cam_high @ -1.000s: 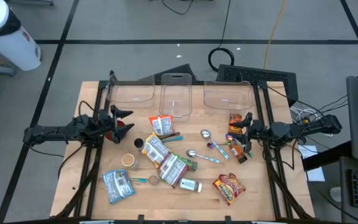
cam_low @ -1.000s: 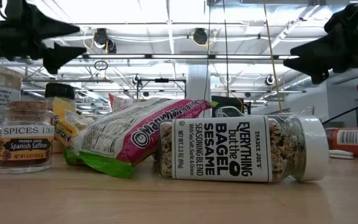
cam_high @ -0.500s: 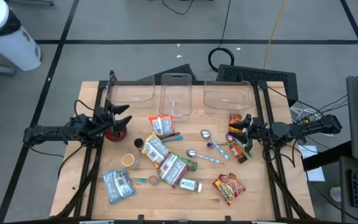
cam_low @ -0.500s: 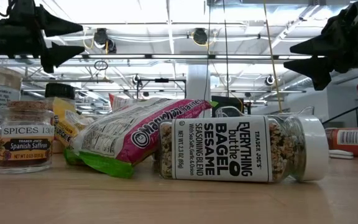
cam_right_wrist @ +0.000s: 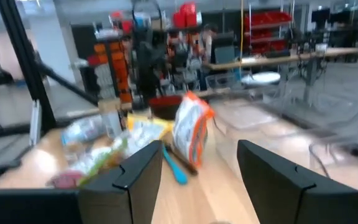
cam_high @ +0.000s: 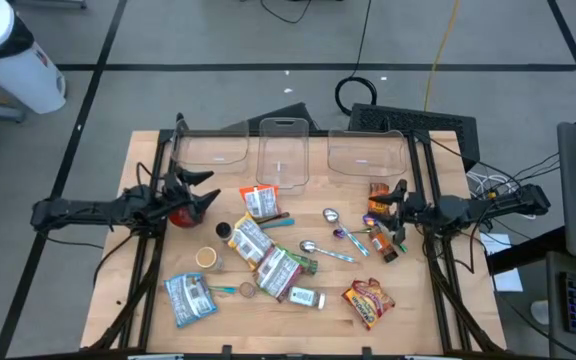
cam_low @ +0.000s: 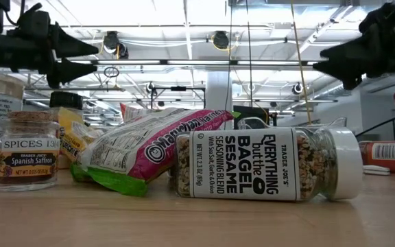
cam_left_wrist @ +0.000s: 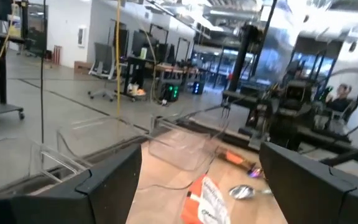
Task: Pick & Place Food Item
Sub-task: Put the orange noodle pack into the middle transparent bin
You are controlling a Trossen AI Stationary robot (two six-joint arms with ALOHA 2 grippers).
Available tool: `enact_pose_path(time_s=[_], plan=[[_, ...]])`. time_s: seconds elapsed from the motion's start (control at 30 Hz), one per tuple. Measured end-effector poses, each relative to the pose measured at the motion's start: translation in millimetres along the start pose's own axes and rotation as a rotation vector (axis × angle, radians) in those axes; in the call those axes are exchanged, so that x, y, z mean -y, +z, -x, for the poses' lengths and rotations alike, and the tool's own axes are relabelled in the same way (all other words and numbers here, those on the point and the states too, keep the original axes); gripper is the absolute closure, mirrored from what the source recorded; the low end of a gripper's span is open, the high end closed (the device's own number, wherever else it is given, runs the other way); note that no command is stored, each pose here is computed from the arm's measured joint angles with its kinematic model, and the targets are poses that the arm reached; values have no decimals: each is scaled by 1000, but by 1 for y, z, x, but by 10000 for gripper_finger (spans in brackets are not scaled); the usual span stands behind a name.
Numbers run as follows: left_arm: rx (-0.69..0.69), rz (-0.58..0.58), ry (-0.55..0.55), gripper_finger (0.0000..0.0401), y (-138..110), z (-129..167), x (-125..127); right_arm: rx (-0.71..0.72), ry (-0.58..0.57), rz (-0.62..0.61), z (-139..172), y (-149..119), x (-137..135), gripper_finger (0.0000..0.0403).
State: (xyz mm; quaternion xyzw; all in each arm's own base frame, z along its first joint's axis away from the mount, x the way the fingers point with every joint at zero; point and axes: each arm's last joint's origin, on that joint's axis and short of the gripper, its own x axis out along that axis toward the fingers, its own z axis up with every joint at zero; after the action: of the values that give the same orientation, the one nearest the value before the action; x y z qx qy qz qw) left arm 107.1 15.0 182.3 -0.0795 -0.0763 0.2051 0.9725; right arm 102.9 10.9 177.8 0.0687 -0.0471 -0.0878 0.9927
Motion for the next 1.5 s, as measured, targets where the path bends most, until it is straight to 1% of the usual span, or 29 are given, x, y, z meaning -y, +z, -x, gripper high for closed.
enact_pose_path(time_s=[0.13, 0.2, 0.27, 0.33, 0.4, 0.43, 0.57, 0.63, 0.7, 0.8, 0.9, 0.97, 1.03, 1.13, 1.23, 1.37, 1.5], plan=[[-24, -84, 11, 66, 3, -4, 2, 147, 25, -83, 0, 15, -2, 202], [-34, -112, 10, 66, 8, -7, 4, 192, 53, -72, -1, 20, -4, 202], [-58, -141, -6, 66, 13, -10, 6, 210, 49, -60, -4, 22, -5, 202], [-100, -179, -16, 66, 21, -14, 9, 168, 38, -22, -9, 18, -6, 202], [-177, -216, -12, 66, 27, -19, 12, 72, 23, 21, -16, 11, -8, 202], [-216, -231, -10, 66, 30, -22, 14, 33, 15, 39, -21, 13, -9, 202], [-335, -281, -4, 66, 47, -34, 22, 2, -5, 116, -47, 38, -19, 202], [-389, -319, -4, 66, 55, -41, 26, -66, -23, 173, -62, 43, -23, 200], [-433, -357, -6, 66, 63, -48, 30, -129, -30, 218, -76, 48, -27, 193], [-504, -412, -4, 66, 67, -58, 34, -169, -45, 252, -97, 62, -33, 171], [-539, -427, -2, 66, 66, -66, 37, -235, -64, 271, -113, 64, -34, 143], [-568, -435, -1, 66, 61, -70, 38, -236, -66, 272, -121, 65, -35, 126], [-600, -447, 1, 66, 55, -74, 38, -233, -34, 265, -126, 62, -36, 111], [-655, -465, 5, 66, 44, -79, 39, -277, 16, 250, -133, 52, -36, 98], [-688, -465, 8, 66, 35, -87, 37, -260, 48, 220, -141, 47, -36, 92], [-720, -460, -16, 66, 26, -100, 31, -255, 75, 227, -151, 32, -34, 96], [-753, -441, -33, 66, 17, -111, 21, -246, 127, 219, -160, 23, -28, 102]])
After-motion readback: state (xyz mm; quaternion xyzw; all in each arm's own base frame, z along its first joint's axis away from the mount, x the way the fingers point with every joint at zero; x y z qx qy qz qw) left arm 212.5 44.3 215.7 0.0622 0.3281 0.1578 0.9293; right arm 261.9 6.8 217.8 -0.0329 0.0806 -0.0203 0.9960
